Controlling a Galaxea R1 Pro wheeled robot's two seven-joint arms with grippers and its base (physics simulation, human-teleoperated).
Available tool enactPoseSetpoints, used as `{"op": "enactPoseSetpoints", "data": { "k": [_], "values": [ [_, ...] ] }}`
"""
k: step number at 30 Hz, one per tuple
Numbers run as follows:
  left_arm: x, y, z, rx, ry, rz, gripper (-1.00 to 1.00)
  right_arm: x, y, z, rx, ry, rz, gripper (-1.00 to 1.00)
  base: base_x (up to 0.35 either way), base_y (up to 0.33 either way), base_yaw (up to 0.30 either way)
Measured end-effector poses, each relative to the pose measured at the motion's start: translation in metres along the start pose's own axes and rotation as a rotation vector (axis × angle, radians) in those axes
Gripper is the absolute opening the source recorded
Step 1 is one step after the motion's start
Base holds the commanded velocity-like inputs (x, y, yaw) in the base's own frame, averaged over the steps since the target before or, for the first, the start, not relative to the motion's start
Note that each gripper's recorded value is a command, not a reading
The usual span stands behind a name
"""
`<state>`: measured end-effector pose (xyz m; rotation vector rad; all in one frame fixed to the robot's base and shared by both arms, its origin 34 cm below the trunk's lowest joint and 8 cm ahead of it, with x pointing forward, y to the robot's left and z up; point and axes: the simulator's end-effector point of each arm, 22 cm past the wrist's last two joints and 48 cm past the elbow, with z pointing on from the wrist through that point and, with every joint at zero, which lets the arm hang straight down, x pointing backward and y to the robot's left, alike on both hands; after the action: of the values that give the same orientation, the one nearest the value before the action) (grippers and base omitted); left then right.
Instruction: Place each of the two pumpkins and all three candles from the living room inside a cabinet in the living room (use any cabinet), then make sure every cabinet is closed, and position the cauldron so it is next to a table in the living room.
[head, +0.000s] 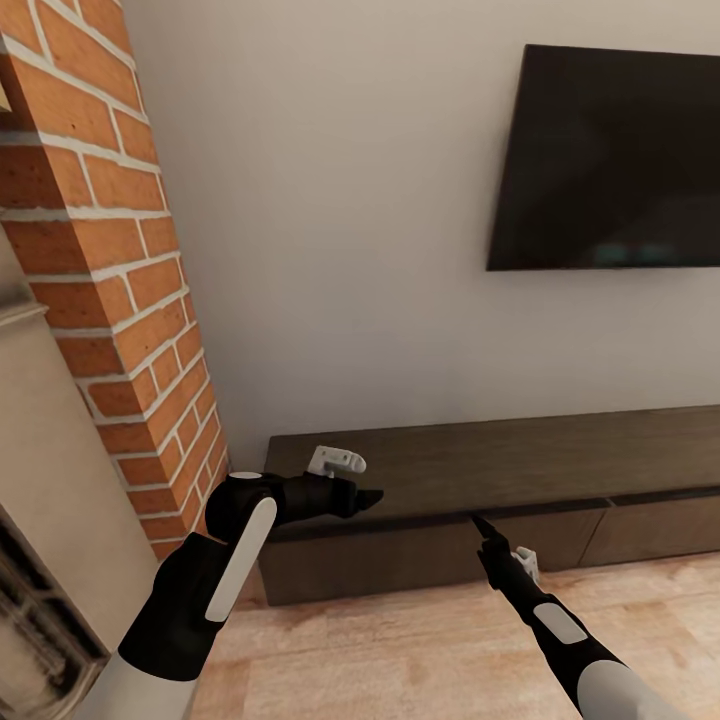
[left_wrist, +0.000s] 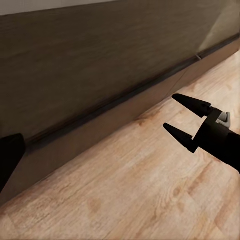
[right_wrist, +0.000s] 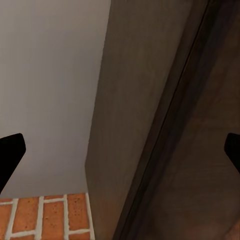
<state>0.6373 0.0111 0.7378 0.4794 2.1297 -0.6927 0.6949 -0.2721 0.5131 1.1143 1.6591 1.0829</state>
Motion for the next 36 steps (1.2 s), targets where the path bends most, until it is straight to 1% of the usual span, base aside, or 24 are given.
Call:
{"op": "enactPoseSetpoints", "data": {
  "k": [8,17,36],
  "values": [
    [0.0003,0.0009,0.0001,-0.005,0.001,0.000,1.00,0.0008,0.0000,0.0002,0.000,0.001,0.000,1.00,0.008,0.000,0.000],
    [0.0002,0.0074,0.0000,-0.034,0.000,0.000,1.00,0.0011,0.0000,0.0002,0.000,0.001,0.000,1.00,0.000,0.000,0.000],
    [0.0003,0.0086,0.0002,-0.039,0.001,0.000,1.00,0.0011,0.0000,0.0002,0.000,0.001,0.000,1.00,0.032,0.000,0.000]
  ]
}}
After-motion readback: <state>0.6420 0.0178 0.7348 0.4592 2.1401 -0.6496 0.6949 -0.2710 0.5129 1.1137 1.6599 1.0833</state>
